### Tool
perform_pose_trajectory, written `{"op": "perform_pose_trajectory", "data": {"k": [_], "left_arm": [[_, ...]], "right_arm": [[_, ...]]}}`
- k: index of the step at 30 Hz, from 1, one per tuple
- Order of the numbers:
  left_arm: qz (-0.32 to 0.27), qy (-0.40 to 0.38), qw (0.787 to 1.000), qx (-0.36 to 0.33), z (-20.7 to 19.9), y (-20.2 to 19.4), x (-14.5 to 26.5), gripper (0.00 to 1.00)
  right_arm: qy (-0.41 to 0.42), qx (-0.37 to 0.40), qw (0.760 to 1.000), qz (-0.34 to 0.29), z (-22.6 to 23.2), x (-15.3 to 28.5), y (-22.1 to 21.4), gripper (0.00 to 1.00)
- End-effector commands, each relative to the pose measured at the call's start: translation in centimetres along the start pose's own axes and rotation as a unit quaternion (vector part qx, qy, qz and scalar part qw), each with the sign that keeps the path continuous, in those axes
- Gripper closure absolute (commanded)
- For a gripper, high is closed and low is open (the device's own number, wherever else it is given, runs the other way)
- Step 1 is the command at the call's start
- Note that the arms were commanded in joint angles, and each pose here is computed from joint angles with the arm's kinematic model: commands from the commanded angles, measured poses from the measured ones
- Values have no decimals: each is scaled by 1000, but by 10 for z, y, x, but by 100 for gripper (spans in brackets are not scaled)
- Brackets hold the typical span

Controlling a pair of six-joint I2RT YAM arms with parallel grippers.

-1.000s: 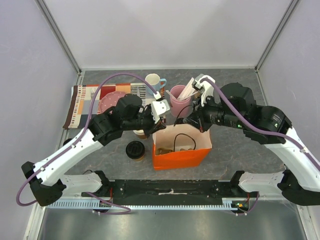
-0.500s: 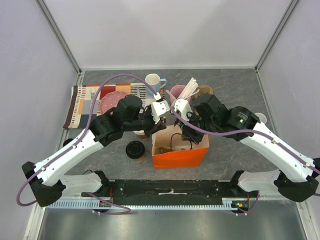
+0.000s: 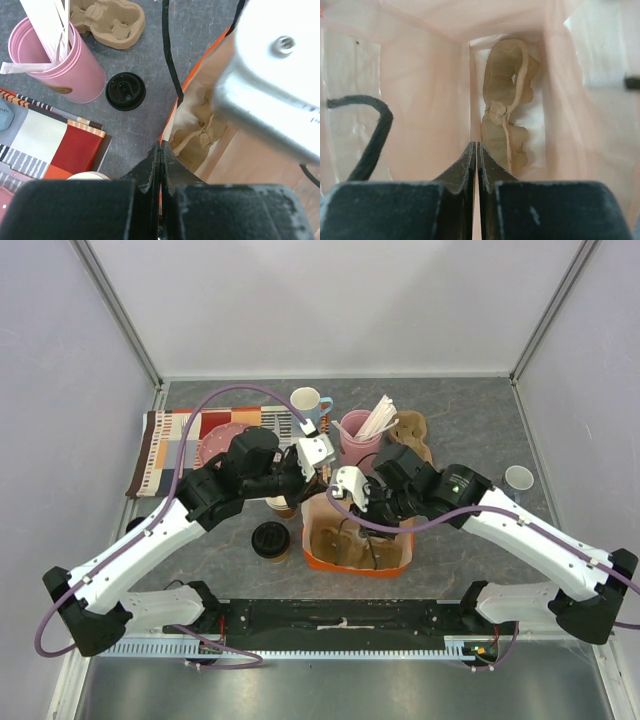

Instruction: Pack the takeout coffee

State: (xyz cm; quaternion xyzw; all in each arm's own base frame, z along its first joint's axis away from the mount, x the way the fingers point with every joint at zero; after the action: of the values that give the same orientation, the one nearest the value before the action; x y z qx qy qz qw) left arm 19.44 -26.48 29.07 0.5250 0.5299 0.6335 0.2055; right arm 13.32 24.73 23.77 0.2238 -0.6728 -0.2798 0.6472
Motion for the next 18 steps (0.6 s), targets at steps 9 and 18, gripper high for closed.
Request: {"op": "perform_pose_trajectory", "data": {"k": [9,18], "left_arm": [[-30,-9,999,25,-2,15,4,98],[-10,58,996,69,20,11,-3,98]], "right_arm": [[-51,86,993,64,-6,-10,-14,91],[-123,190,968,111,20,13,3,89]]}}
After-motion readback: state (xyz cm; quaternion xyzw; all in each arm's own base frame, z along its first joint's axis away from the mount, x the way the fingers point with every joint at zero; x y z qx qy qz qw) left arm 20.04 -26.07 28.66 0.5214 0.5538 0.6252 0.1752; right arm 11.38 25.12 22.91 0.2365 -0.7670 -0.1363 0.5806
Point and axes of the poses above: each gripper's point midway between its finger pads, its own x axis back along the fingers, its own z axis along the line the jaws close on, y = z × x, the point moved 2 cm from there along x, back along the fingers, and after that the axes turned 10 degrees about x, right-handed, at the moved point
